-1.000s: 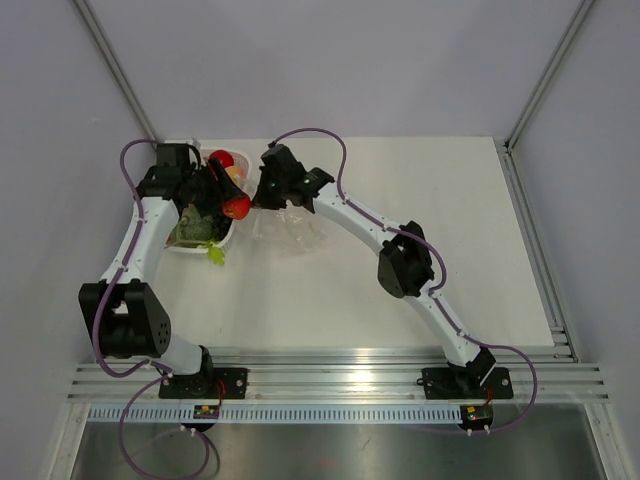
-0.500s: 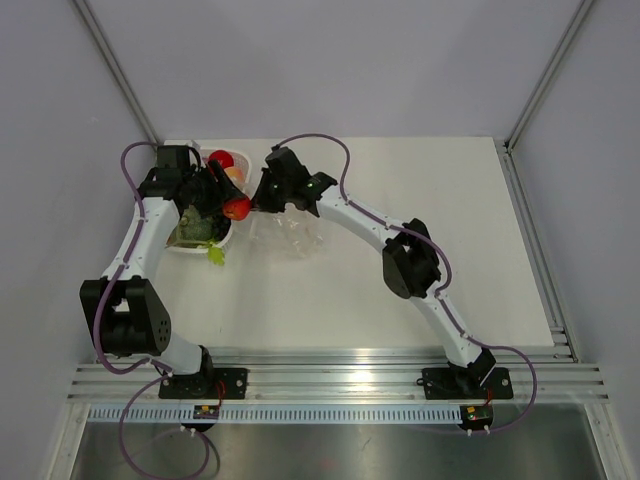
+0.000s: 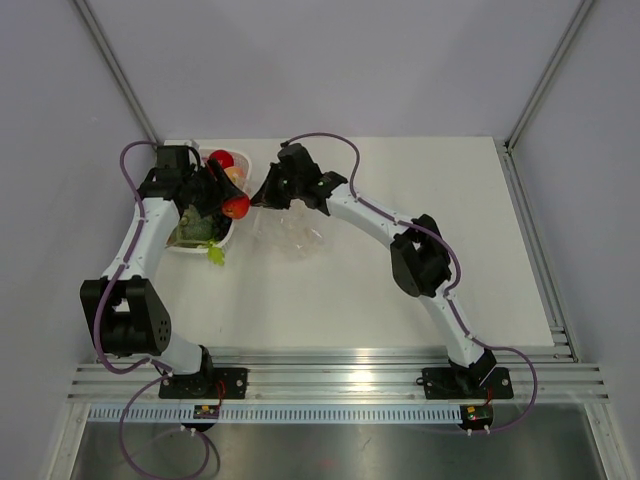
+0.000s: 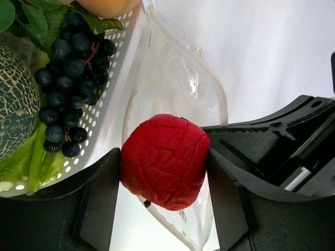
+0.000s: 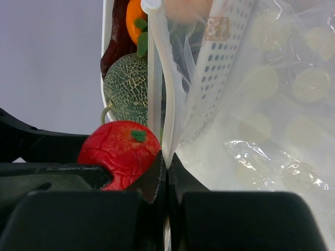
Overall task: Place the food in the zip-top bag and seal the zipper
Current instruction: Place the fake fruit in the zipper food storage bag.
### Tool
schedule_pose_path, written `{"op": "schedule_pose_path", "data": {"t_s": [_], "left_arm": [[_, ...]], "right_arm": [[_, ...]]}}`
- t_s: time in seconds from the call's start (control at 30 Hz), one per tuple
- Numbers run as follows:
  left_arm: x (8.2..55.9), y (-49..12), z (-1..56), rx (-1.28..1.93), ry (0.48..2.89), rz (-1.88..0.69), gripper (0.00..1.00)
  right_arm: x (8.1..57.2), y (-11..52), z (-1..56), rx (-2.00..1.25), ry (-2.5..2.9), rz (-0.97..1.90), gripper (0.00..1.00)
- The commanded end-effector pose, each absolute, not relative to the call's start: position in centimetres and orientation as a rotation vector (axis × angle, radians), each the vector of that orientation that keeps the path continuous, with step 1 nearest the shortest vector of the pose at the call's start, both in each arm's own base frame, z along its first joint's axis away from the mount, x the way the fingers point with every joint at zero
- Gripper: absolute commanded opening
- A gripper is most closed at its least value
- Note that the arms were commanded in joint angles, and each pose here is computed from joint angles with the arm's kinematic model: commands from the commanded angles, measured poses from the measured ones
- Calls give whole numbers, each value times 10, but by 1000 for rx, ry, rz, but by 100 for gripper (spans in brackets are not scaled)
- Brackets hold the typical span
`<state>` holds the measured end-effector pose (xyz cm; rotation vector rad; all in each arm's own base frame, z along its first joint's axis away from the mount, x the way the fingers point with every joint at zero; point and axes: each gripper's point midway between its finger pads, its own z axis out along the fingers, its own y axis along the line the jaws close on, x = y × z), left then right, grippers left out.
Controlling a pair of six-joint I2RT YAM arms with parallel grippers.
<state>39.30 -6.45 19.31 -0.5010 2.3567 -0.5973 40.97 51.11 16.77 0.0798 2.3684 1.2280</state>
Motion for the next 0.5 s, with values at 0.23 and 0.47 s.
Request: {"op": "schedule_pose_path", "data": {"t_s": [0.23,0.47], "left_arm": [[393,-79,173,-502,2393,-695,40],[397,-82,161,-514,2410,-709,40]], "right_arm": [[402,523,281,-10,2112,1550,0],[397,529,288,-32,2095,1595,0]]}}
